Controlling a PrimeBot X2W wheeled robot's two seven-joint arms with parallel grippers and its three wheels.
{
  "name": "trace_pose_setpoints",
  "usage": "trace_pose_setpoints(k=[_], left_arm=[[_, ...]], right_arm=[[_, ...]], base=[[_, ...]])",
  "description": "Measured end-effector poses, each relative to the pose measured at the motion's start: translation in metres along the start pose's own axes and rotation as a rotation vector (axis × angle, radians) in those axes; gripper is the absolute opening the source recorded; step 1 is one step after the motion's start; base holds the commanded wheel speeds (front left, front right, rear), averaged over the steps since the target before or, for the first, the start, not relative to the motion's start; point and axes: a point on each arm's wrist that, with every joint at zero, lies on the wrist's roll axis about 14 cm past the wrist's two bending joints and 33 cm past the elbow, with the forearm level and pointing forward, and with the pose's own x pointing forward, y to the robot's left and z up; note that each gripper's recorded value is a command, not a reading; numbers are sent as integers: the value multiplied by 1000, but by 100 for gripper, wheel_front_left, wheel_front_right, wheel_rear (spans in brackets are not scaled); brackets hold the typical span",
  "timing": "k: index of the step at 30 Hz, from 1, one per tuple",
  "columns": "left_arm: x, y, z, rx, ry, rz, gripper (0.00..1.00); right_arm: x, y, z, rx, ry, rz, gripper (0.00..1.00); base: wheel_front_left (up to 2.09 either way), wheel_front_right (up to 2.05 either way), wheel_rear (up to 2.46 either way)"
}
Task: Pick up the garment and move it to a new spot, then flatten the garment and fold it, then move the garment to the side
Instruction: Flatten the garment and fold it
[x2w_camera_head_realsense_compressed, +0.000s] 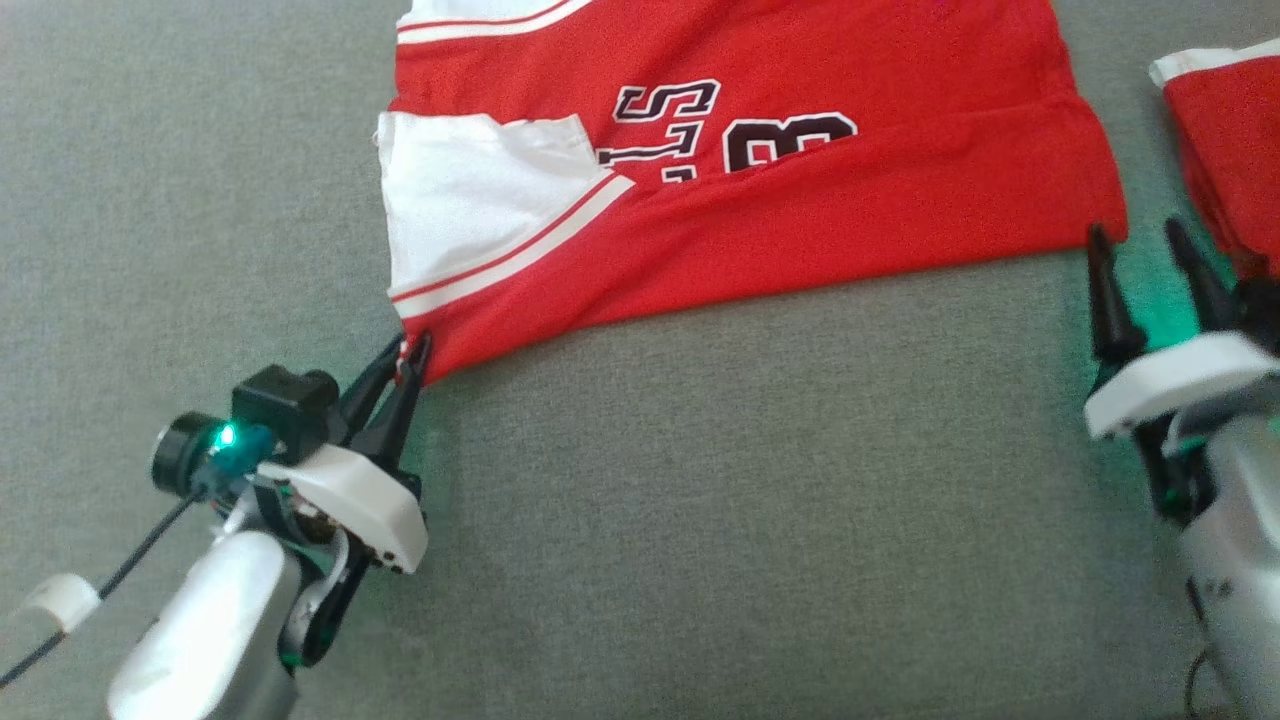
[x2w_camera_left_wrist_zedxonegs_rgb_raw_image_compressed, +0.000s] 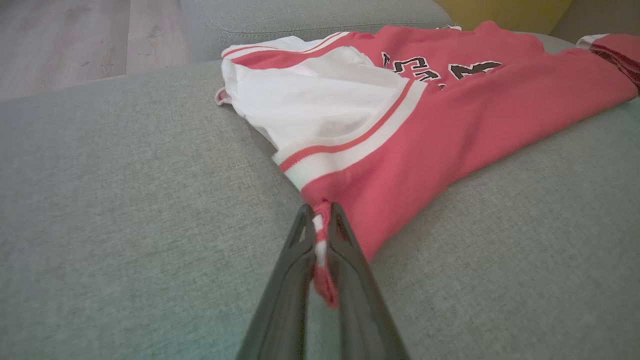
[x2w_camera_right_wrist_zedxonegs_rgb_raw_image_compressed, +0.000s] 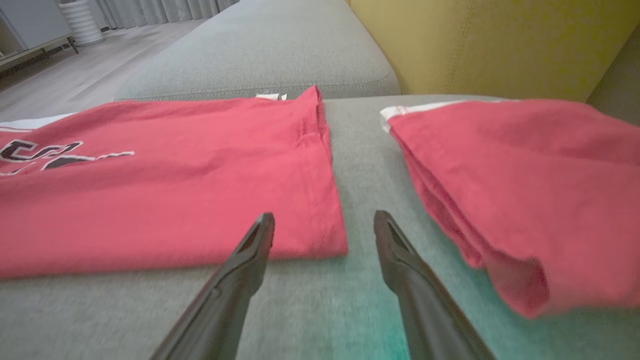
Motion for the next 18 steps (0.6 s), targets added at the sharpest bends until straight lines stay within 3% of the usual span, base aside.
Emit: trace_pose_setpoints(k=[5,8,9,10,11,18], left_arm=[[-3,11,7,24,5,15,0],[-3,15,10,30,4,19,0],[-3,15,9,30,7,19,0],[-3,16,9,29,8,20,0],[-3,16,9,29,7,23,0],[-7,15,17,35,-15,27,0]], right_arm=[[24,-9,16,-11,-7,-9,100],[30,-10,0,-13,77,-8,100],[30,-9,-8,-10,108,-4,85],[29,-7,-16,-7,144,2,35],[28,-4,-22,2,170,10,0],[27,-3,-13,-5,183,47,0]], base=[[0,0,0],[0,0,0],[0,0,0],[0,0,0],[0,0,0],[0,0,0]])
